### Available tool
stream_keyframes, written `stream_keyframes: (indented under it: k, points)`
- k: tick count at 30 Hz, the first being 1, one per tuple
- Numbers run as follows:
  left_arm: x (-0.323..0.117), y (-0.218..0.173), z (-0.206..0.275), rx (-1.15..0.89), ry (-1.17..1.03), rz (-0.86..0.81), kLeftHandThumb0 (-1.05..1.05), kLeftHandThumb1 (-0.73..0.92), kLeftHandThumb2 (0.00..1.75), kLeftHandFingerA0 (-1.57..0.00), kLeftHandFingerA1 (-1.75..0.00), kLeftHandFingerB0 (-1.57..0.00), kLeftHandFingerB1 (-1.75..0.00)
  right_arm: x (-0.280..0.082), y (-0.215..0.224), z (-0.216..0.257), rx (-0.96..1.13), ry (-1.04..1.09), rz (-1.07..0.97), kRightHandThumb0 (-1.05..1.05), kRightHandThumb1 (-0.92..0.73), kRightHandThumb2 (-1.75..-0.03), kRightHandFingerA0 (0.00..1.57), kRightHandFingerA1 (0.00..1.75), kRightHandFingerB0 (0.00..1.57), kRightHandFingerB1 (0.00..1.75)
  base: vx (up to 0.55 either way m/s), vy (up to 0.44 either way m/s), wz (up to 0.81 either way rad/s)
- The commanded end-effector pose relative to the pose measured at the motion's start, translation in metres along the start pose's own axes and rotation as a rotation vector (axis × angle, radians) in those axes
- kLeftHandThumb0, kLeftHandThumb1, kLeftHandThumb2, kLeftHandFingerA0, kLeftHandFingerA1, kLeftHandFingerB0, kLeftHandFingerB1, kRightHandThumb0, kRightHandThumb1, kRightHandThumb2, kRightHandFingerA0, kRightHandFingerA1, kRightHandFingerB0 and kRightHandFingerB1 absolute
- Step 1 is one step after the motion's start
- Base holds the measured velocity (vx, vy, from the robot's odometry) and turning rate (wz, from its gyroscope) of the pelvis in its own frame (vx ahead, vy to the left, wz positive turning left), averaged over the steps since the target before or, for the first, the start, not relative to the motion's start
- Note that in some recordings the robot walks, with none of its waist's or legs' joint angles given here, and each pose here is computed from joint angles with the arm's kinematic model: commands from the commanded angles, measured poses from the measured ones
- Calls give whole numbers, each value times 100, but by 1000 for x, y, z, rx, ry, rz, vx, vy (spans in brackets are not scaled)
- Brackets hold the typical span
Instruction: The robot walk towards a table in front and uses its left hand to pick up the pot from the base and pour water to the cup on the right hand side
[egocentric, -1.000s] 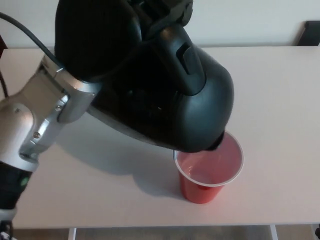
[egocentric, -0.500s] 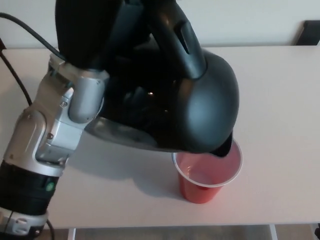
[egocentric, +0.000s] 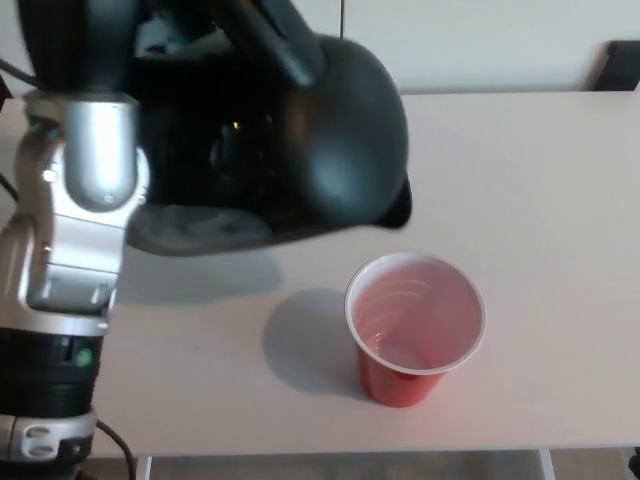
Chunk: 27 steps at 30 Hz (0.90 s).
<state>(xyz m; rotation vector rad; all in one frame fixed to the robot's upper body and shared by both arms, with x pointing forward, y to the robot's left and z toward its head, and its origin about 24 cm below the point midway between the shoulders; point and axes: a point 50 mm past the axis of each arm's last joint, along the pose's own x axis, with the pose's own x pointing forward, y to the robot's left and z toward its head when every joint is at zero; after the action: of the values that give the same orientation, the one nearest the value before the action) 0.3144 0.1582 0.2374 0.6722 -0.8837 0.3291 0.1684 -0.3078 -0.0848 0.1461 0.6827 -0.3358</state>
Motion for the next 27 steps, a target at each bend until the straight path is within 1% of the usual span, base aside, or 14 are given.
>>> stream_keyframes:
  k: [1,2,6,9,10,13,14,15,20,21,23,24,25,27]
  points:
    - [-28,51,-108,-879,879,327,-5,63,56,-79,-175,-54,-160,-1,-6,-3,-5,3,-16,-39,-53,-70,37,48,36,44,0,0,0]
    - [-33,52,-113,-894,901,342,-5,65,56,-76,-175,-44,-156,-2,-5,-4,0,4,-16,-39,-53,-70,38,49,37,45,0,0,0]
    - [-38,54,-117,-895,916,343,-6,65,56,-77,-175,-52,-160,-1,-4,-4,20,10,-20,-38,-52,-70,38,49,38,45,0,0,0]
    - [-59,48,-124,-925,989,362,-5,67,56,-77,-175,-40,-157,-2,-4,-4,9,6,-18,-37,-53,-70,39,50,40,46,0,0,0]
    - [-61,48,-125,-927,998,363,-11,53,77,-117,-150,-65,-118,-2,-4,-4,11,7,-17,-38,-53,-70,39,50,39,46,0,0,0]
    - [-63,47,-125,-934,1010,364,-11,53,77,-117,-150,-65,-118,-1,-4,-4,14,8,-15,-38,-53,-70,39,50,39,46,0,0,0]
    - [-72,43,-127,-939,1036,371,-8,52,76,-121,-153,-69,-122,-1,-3,-4,17,7,-19,-32,-56,-56,43,44,43,39,0,0,0]
    - [-87,36,-130,-950,1082,381,-3,63,60,-80,-175,-43,-165,-1,-3,-3,18,2,-24,-32,-56,-56,43,44,43,39,0,0,0]
    - [-96,32,-131,-955,1096,368,-1,64,59,-79,-175,-46,-170,-1,-3,-1,7,-2,-19,-32,-57,-57,43,44,43,38,0,0,0]
    - [-99,30,-132,-959,1109,370,-4,52,74,-121,-154,-81,-130,-1,-2,0,3,-3,-17,-34,-58,-57,43,44,39,37,0,0,0]
    - [-106,25,-135,-970,1136,370,-4,51,74,-119,-152,-79,-129,0,-3,1,1,-6,-19,-34,-57,-57,45,45,39,37,0,0,0]
    - [-108,25,-136,-970,1145,364,-5,53,74,-122,-156,-78,-131,0,-2,2,5,-9,-21,-41,-49,-71,40,51,36,46,0,0,0]
    - [-109,24,-137,-968,1156,357,-5,52,74,-122,-156,-79,-131,0,-2,3,9,-12,-22,-34,-56,-57,45,45,40,38,0,0,0]
    - [-110,23,-138,-969,1164,358,-6,51,74,-121,-154,-79,-130,1,-2,3,6,-15,-22,-34,-57,-57,45,45,40,37,0,0,0]
